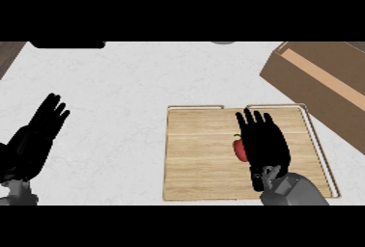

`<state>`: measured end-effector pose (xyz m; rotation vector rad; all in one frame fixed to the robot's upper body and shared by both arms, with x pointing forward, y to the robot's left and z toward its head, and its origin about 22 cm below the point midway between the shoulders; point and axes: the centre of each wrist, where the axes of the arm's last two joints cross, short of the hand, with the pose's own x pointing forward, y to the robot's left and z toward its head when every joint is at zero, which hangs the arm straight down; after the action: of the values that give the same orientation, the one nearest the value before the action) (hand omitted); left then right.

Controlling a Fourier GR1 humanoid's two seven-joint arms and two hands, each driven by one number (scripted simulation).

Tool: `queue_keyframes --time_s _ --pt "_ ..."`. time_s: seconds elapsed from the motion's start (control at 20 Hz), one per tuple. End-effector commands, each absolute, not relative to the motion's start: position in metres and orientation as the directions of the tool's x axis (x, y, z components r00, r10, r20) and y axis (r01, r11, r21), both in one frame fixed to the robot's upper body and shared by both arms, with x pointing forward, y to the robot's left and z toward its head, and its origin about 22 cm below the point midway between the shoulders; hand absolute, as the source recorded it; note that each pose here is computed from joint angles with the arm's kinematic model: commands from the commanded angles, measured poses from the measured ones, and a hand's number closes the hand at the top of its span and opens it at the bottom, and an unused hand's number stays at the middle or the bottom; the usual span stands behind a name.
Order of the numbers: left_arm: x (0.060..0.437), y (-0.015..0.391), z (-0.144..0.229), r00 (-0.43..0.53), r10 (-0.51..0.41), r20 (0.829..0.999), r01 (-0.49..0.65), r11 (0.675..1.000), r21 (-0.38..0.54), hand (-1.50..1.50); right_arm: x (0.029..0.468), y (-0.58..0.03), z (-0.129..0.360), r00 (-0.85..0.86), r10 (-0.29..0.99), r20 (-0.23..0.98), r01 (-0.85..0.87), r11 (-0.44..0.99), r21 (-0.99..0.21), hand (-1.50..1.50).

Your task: Pick the bell pepper from the tray and place it in the cardboard box

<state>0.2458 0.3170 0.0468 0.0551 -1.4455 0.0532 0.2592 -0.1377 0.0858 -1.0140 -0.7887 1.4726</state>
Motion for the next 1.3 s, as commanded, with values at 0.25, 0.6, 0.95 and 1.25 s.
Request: queue_keyframes --time_s 0.25,0.6,0.95,1.25 --pt "0.24 0.318 0.055 0.122 -0.02 0.992 -0.056 0.998 0.027 0.0 0.255 -0.152 0.067 0.006 0.982 -0.187 -0.422 -0.167 -0.891 -1.5" --pt "0.24 0.301 0.05 0.122 -0.012 0.992 -0.058 0.998 0.02 0.0 0.279 -0.141 0.084 -0.069 0.986 -0.151 -0.368 -0.166 -0.915 1.5" --pt "0.251 0.307 0.059 0.132 -0.001 0.991 -0.067 0.998 0.01 0.0 0.278 -0.169 0.07 -0.109 0.978 -0.178 -0.334 -0.205 -0.92 1.5" --pt "0.252 0.311 0.054 0.118 0.008 0.993 -0.039 0.999 -0.003 0.0 0.31 -0.172 0.06 -0.116 0.992 -0.056 -0.357 -0.094 -0.929 1.5"
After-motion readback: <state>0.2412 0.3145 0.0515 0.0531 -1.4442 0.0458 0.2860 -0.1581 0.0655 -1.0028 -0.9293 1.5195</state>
